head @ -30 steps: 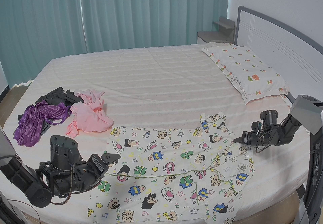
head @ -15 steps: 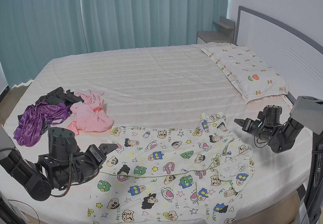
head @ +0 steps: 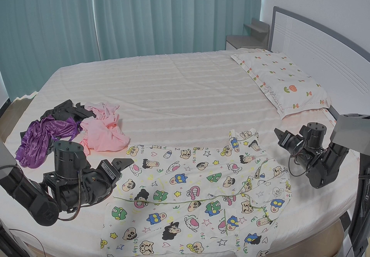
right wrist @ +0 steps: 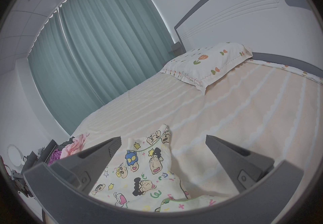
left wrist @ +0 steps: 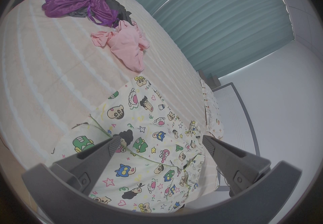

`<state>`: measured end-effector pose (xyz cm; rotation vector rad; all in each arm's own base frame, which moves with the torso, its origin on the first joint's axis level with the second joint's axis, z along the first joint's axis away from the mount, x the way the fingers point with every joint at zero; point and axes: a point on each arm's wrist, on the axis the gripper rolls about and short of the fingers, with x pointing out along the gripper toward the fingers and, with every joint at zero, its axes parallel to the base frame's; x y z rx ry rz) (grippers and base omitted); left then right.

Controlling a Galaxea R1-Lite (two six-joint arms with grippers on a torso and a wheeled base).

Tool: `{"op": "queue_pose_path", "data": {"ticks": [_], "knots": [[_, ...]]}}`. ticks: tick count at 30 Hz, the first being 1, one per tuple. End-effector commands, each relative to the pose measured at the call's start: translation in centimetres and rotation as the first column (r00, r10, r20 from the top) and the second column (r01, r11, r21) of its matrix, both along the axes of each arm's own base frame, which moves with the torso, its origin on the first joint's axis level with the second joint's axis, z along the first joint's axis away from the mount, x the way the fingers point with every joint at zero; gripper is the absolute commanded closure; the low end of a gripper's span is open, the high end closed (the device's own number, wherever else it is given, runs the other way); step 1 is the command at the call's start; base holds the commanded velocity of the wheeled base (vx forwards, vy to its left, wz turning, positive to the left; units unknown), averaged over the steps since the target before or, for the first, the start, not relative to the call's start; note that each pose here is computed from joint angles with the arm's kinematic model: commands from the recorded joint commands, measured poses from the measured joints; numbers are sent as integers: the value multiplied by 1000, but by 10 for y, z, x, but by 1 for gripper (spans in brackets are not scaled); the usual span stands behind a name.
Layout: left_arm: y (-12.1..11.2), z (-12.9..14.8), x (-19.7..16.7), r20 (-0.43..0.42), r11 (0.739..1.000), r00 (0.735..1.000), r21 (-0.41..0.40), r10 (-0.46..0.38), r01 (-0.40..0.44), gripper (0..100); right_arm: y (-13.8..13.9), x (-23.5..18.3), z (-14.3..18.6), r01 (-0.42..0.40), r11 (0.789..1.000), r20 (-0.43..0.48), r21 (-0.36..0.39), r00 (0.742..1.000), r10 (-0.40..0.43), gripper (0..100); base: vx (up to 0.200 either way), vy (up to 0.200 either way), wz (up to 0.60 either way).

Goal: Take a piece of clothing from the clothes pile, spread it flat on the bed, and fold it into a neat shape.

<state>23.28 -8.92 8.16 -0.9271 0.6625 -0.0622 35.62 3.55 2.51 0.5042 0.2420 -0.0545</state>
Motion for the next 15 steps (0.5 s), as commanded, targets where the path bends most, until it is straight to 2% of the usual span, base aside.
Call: {"op": "queue_pose_path", "data": {"ticks": [1,5,12,15], "knots": [[1,3,3,13,1000,1000,-4,5,-5,0,9,-30,18,-19,1000,0,9,1000,19,0,0,0,0],[1,3,2,13,1000,1000,-4,5,-5,0,12,-39,25,-31,999,1,10,1000,31,0,0,0,0],[1,2,3,12,1000,1000,-4,4,-4,0,17,-71,43,-52,995,3,80,999,52,0,0,0,0],[1,2,3,11,1000,1000,0,4,-4,0,18,-84,46,-59,995,-6,82,998,60,0,0,0,0]]}}
